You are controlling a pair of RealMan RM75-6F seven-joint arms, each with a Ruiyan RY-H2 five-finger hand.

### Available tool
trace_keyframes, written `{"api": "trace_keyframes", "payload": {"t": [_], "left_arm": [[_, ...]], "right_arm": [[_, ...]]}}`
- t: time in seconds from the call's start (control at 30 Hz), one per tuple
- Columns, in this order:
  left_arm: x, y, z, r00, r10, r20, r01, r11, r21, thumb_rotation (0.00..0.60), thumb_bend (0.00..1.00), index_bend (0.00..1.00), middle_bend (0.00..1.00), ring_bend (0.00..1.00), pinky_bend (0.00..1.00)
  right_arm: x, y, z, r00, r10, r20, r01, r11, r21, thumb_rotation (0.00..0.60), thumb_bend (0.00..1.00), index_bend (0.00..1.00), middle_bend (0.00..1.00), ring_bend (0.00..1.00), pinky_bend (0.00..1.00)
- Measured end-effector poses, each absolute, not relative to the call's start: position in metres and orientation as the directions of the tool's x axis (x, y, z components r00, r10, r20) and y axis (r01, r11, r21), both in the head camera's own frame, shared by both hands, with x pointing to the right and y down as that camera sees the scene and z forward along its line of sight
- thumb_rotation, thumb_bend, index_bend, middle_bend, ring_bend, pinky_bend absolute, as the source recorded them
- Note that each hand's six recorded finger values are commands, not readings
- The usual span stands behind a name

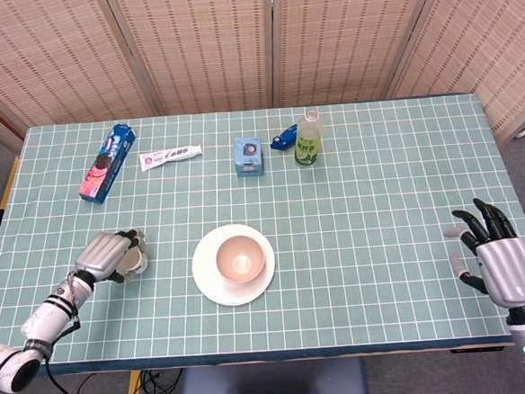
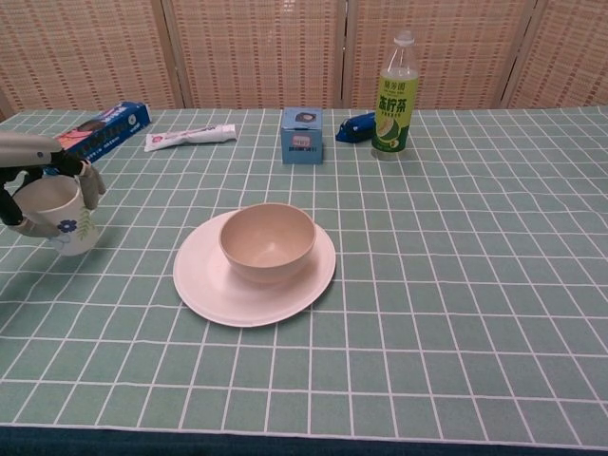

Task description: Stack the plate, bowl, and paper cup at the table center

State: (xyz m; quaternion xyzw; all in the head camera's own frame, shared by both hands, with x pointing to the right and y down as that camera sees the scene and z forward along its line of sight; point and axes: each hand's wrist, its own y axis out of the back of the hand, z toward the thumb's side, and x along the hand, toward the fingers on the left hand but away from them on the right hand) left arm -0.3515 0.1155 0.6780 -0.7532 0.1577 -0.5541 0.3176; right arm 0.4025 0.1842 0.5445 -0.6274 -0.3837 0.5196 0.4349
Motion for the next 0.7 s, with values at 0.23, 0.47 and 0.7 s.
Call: {"api": "trace_keyframes", "payload": {"t": [0.23,0.47,0.7], "left_arm": [[-0.320,0.108,0.646,0.425,-0.603,0.675,0.059,-0.726,-0.686,0.600,0.26,0.36,0.23,0.31,0.62],[-0.258,0.101,0.612,0.565,-0.579,0.588,0.003,-0.711,-0.703,0.600,0.26,0.36,0.23,0.31,0.62],[-0.208,0.102,0.612,0.637,-0.534,0.557,0.014,-0.714,-0.700,0.600,0.26,0.35,0.23,0.31,0.62]], "right_arm": [[0.408,0.190,0.553,0.147,0.930,-0.337,0.033,-0.346,-0.938,0.600,0.35,0.35,0.21,0.02,0.10],[0.408,0.189,0.555,0.148,0.928,-0.341,0.032,-0.349,-0.936,0.600,0.35,0.35,0.21,0.02,0.10],[0.412,0.189,0.555,0.142,0.928,-0.346,0.030,-0.353,-0.935,0.600,0.35,0.35,0.21,0.02,0.10]]}}
